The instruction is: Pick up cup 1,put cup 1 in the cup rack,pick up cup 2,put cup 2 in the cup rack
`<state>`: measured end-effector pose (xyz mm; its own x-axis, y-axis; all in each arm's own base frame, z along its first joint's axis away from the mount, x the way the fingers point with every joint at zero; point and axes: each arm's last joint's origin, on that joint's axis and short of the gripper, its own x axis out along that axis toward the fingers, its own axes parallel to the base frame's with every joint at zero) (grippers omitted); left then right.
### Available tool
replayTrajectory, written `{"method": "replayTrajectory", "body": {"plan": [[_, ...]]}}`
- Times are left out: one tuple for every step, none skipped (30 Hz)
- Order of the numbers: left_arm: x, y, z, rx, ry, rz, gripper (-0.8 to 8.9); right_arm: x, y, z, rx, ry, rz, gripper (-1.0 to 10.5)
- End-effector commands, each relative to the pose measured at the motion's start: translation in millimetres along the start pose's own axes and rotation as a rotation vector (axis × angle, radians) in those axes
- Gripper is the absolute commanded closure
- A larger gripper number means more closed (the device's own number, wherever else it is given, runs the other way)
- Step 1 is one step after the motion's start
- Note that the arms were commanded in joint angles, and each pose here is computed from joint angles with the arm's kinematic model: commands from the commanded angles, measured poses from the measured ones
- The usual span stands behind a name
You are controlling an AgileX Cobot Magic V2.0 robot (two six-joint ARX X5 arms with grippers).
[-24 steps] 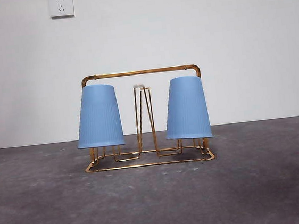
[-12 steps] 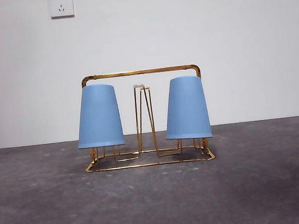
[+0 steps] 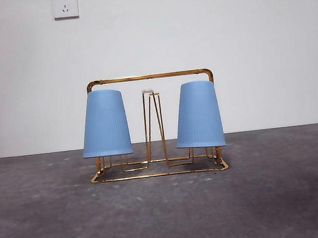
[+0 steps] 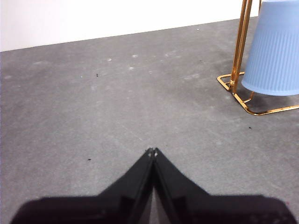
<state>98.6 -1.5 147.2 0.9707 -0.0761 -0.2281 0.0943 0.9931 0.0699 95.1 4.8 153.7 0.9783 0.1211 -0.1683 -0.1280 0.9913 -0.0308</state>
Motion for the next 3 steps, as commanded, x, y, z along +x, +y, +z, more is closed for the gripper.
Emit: {"method": "replayTrajectory", "body": {"plan": [[0.8,0.2,-1.8,-0.011,0.000,0.004,8.17,1.0,-0.2,-2.6,0.008,0.004,-0.005,9.4],[0.8,0.2,-1.8,-0.011,0.000,0.004,8.17,1.0,-0.2,-2.6,0.008,0.004,-0.005,9.4],[0.8,0.2,-1.8,-0.011,0.000,0.004,8.17,1.0,-0.2,-2.6,0.008,0.004,-0.005,9.4]]}}
